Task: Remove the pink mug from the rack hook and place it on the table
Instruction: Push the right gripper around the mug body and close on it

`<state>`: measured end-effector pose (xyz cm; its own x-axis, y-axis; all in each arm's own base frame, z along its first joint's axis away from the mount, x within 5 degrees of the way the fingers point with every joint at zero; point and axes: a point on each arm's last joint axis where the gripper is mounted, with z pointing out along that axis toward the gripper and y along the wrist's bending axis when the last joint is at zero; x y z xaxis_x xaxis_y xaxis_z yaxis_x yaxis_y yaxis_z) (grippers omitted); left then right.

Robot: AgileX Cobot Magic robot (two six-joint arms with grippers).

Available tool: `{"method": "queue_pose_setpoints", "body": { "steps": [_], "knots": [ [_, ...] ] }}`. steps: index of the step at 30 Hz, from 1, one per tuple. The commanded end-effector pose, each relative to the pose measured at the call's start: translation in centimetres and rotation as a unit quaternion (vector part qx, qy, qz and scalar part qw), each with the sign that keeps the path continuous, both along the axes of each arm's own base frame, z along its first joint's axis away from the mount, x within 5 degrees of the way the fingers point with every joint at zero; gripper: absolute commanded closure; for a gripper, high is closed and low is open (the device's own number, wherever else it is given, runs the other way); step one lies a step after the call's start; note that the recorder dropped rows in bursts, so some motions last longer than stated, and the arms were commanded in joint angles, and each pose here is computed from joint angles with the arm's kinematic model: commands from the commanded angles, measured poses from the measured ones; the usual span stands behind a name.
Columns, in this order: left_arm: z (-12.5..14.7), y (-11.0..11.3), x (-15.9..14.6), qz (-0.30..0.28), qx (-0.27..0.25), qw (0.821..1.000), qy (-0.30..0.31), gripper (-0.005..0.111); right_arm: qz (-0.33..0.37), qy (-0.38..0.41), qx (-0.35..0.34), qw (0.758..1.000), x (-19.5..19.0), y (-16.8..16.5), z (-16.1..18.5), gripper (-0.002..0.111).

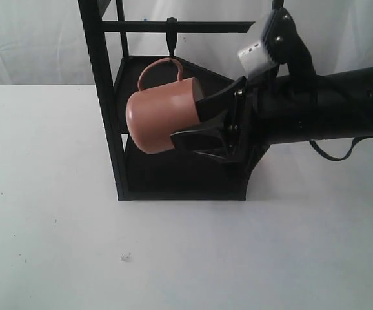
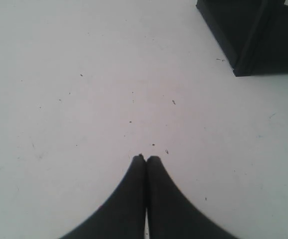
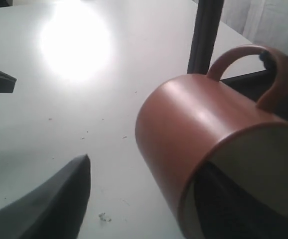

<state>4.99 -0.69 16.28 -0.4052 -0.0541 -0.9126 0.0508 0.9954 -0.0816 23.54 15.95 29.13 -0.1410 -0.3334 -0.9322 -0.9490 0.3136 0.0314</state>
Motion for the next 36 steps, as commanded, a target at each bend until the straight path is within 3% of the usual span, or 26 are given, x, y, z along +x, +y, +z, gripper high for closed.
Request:
{"method": "queue_pose_setpoints", "body": {
  "steps": [1, 36],
  "knots": [
    [0.0, 0.0, 0.0, -0.001, -0.005, 1.0, -0.002, 0.107, -0.028, -0.017, -0.021, 0.999, 0.2, 0.7, -0.1, 0.051],
    [0.0, 0.0, 0.0, -0.001, -0.005, 1.0, -0.002, 0.107, 0.0, 0.006, 0.013, 1.0, 1.9, 2.2, 0.2, 0.051]
  ]
}}
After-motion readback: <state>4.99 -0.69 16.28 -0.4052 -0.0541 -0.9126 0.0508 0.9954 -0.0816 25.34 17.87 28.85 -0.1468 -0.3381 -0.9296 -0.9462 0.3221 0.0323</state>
